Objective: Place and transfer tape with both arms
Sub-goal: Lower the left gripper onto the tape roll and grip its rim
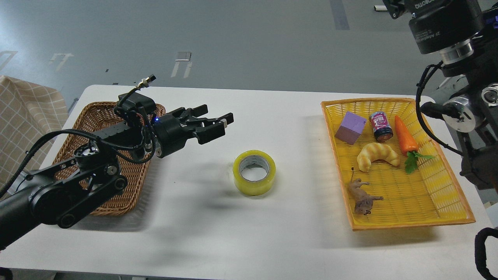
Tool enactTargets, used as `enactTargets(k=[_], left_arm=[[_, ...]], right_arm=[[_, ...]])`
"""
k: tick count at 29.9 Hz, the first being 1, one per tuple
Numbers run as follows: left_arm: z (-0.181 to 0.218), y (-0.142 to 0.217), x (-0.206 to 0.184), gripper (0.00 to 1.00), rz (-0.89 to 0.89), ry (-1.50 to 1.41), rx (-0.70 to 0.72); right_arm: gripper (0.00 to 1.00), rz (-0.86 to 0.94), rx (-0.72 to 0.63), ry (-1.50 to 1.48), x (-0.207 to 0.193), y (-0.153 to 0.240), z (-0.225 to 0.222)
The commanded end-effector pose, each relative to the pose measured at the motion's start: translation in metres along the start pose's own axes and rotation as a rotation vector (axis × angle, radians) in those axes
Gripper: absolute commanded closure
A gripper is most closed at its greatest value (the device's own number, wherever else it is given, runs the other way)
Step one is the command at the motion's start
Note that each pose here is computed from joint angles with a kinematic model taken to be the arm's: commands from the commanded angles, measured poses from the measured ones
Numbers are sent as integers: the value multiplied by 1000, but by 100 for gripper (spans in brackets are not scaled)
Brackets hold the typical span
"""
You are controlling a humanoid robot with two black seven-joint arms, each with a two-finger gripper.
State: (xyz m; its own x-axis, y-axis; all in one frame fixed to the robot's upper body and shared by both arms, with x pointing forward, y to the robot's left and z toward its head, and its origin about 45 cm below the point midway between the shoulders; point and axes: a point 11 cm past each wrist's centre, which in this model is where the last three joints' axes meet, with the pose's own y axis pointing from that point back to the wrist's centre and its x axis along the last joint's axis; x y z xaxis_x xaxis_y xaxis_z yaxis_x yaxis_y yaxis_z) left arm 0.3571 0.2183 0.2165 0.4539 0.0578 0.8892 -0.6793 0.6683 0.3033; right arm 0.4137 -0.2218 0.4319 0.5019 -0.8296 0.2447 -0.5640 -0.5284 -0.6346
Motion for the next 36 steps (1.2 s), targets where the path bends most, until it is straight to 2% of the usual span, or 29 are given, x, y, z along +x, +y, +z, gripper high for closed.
enactTargets(k=[1,11,16,20,28,36], left_arm=[[3,-2,-3,1,-71,-82,-34],[2,-28,-8,1,-206,-192,-65],[20,-63,11,1,-298,-258,-87],[41,-78,1,2,-343,-238,-132],[59,-94,-24,2,-409,-216,-164],[42,-95,-27,2,-422,-205,-116]], right_arm=[[0,-1,3,1,0,-1,-1],[0,-1,5,8,2,-1,-3],[0,1,5,0,0,-1,-1],[0,3,5,1,0,-1,-1],[0,11,-2,6,3,3,0],[0,14,-4,6,3,4,0]])
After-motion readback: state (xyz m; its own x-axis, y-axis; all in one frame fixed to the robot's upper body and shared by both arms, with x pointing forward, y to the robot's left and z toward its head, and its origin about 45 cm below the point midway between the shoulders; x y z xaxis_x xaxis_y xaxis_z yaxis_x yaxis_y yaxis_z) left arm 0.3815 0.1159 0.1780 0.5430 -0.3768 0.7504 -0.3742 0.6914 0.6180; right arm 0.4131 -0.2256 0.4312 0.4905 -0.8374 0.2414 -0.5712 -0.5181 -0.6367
